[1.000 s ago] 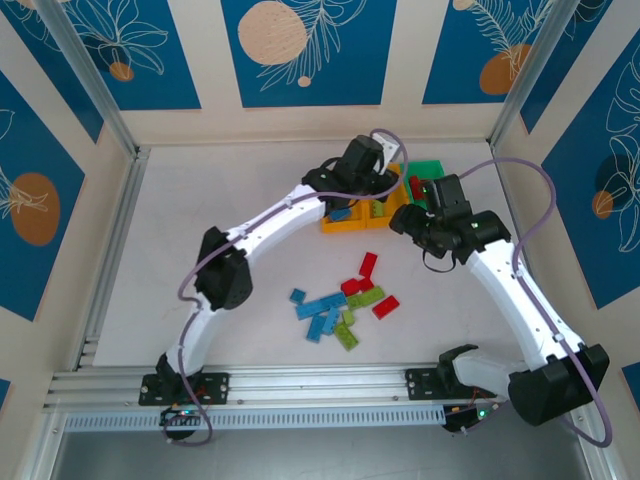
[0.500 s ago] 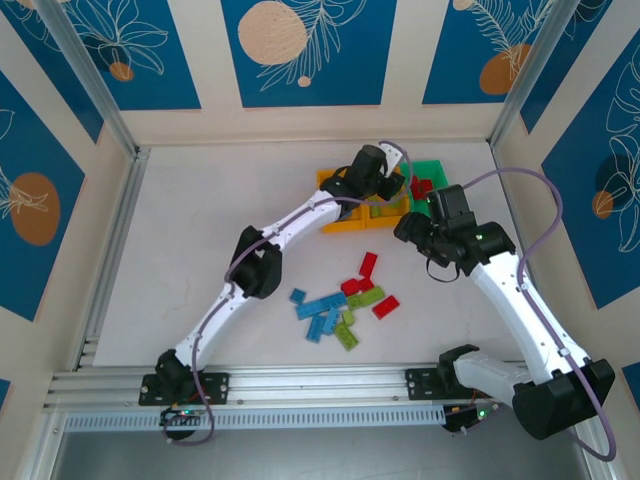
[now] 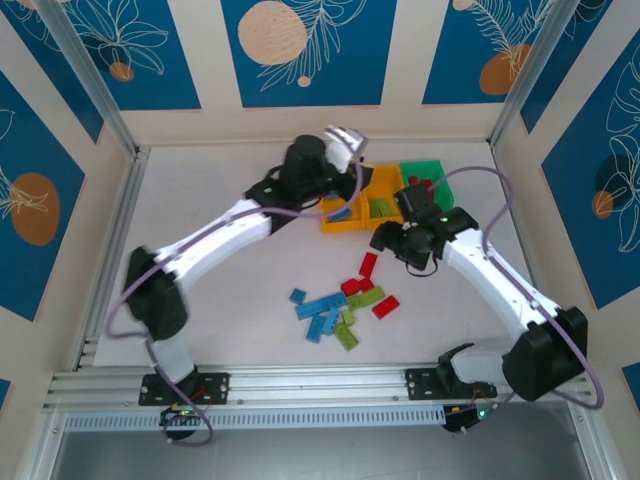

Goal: Sort the legos into containers by color

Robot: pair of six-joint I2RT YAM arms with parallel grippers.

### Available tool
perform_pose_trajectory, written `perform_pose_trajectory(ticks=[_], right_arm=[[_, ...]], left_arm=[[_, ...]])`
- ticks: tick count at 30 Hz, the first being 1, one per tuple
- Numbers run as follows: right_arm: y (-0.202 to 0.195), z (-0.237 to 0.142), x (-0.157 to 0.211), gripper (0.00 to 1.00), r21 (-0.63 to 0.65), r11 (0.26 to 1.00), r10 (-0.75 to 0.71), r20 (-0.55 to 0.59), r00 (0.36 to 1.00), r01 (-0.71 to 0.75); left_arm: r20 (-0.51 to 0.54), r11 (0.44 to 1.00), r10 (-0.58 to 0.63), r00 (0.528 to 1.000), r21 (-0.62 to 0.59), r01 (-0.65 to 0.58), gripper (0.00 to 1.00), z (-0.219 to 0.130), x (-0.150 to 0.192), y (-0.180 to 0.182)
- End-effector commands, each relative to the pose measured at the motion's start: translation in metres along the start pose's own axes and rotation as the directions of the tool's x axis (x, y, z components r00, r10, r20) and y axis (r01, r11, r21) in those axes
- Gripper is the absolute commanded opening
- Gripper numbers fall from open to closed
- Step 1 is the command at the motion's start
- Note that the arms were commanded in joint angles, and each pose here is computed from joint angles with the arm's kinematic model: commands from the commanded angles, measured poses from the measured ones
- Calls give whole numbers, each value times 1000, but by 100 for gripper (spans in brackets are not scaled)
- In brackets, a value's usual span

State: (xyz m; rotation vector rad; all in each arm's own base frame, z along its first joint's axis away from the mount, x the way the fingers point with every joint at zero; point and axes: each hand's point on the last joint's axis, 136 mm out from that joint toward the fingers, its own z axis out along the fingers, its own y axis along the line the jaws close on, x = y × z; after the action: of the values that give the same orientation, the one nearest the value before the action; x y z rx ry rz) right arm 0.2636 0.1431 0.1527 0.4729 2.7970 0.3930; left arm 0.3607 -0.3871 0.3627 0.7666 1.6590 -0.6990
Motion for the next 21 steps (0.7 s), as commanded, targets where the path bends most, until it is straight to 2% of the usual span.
perform_pose_trajectory(ticks=[1, 6, 9, 11, 13, 15, 18, 21], right_arm=[[39, 8, 19, 77, -74, 990, -123, -74, 990, 117], [92, 38, 61, 76, -118, 928, -371, -171, 913, 355], [123, 55, 87, 76, -144, 836, -549, -182, 816, 530], [135, 70, 98, 76, -128, 761, -648, -182, 739, 636], [143, 86, 109, 77, -117, 654, -754, -171, 634, 747], [148, 100, 115, 79, -112, 562, -824, -156, 544, 819], [149, 118, 121, 81, -129, 495, -864, -175, 472, 859], [144, 135, 125, 80, -135, 445, -887, -199, 416, 885]], left_arm=[[-27, 993, 119, 993, 28, -118, 34, -59, 9, -11], [-135, 954, 293, 947, -24, -298, 37, -152, 43, -9], [-213, 913, 405, 889, 41, -406, 41, -196, 73, -17], [-261, 864, 504, 823, 146, -482, 47, -219, 101, -28], [-306, 828, 561, 769, 226, -514, 58, -239, 129, -33], [-334, 820, 573, 749, 249, -516, 72, -254, 147, -34], [-363, 820, 572, 736, 287, -496, 95, -269, 171, -38], [-405, 835, 549, 731, 304, -459, 100, -275, 188, -39]])
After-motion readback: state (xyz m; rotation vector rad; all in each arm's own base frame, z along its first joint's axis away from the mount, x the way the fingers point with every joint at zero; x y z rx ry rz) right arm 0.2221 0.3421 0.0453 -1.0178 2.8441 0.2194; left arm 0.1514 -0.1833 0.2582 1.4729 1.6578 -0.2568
